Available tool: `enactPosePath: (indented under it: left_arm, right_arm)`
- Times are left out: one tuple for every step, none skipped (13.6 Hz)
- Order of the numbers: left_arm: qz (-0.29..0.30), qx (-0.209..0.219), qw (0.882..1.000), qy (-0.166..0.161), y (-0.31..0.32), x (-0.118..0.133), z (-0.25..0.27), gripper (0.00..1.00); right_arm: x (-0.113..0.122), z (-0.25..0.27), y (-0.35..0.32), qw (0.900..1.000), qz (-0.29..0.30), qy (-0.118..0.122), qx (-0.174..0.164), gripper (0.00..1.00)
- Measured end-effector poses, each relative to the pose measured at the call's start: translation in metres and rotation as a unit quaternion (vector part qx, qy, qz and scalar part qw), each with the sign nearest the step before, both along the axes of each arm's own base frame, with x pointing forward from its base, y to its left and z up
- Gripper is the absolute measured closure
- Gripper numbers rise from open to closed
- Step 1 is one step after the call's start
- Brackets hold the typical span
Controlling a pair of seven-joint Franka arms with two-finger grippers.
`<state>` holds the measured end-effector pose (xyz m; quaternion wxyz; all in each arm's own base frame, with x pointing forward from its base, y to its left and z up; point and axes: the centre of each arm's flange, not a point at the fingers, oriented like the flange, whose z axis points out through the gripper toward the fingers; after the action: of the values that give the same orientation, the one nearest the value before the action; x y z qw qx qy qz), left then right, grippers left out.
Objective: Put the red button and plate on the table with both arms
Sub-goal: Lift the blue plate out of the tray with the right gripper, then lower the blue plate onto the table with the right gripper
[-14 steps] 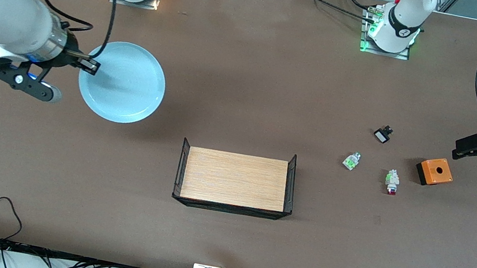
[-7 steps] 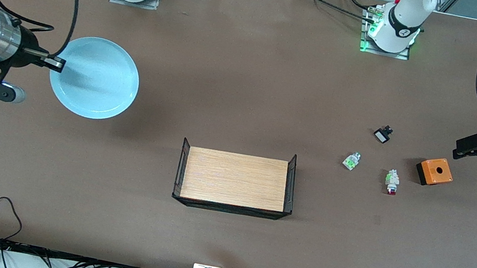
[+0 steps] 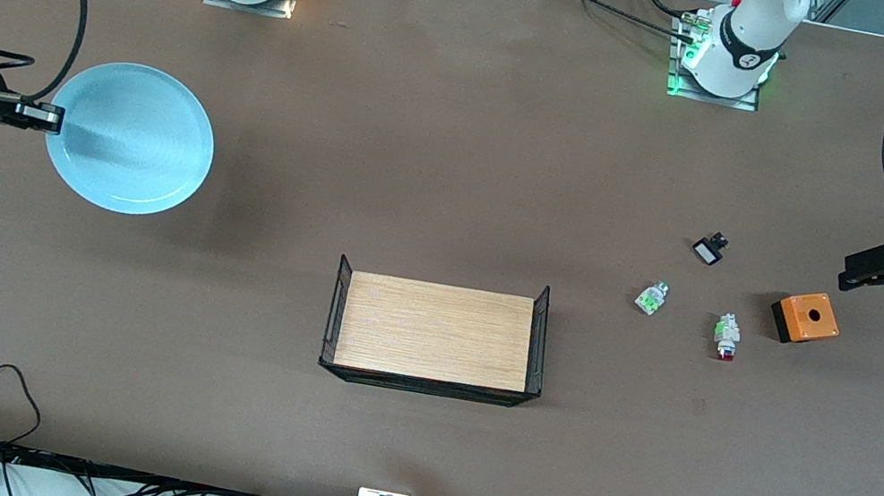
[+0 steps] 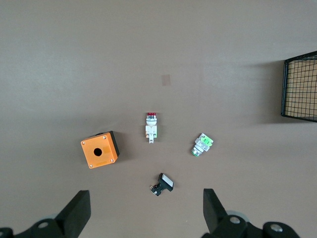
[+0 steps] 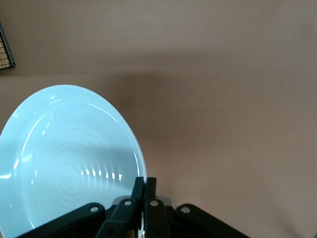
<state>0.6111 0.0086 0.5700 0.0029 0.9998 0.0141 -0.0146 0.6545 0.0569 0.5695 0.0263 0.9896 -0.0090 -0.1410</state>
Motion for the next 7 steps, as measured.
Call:
enactPosePath:
  left_arm:
    - [0.000, 0.000, 1.000, 0.005, 0.000, -0.001, -0.001, 0.00]
    - [0.001, 0.000, 1.000, 0.010, 0.001, -0.002, -0.002, 0.00]
    - [0.001, 0.000, 1.000, 0.013, 0.001, -0.003, -0.002, 0.00]
    - [0.001, 0.000, 1.000, 0.014, 0.001, -0.003, -0.002, 0.00]
    - [0.001, 0.000, 1.000, 0.014, 0.002, -0.003, -0.002, 0.00]
    - [0.001, 0.000, 1.000, 0.014, 0.002, -0.003, -0.002, 0.00]
    - [0.001, 0.000, 1.000, 0.014, 0.002, -0.003, -0.002, 0.00]
  right_arm:
    - [0.003, -0.008, 0.004, 1.000, 0.006, 0.000, 0.002, 0.97]
    - [0.008, -0.020, 0.009, 1.000, 0.012, -0.003, 0.004, 0.97]
    - [0.013, -0.034, 0.013, 1.000, 0.017, -0.010, 0.005, 0.97]
    - [0.018, -0.048, 0.015, 1.000, 0.023, -0.019, 0.007, 0.97]
    - [0.020, -0.063, 0.014, 0.999, 0.029, -0.027, 0.010, 0.97]
    - [0.019, -0.075, 0.012, 0.999, 0.034, -0.034, 0.012, 0.97]
    - [0.017, -0.086, 0.008, 0.999, 0.034, -0.041, 0.012, 0.97]
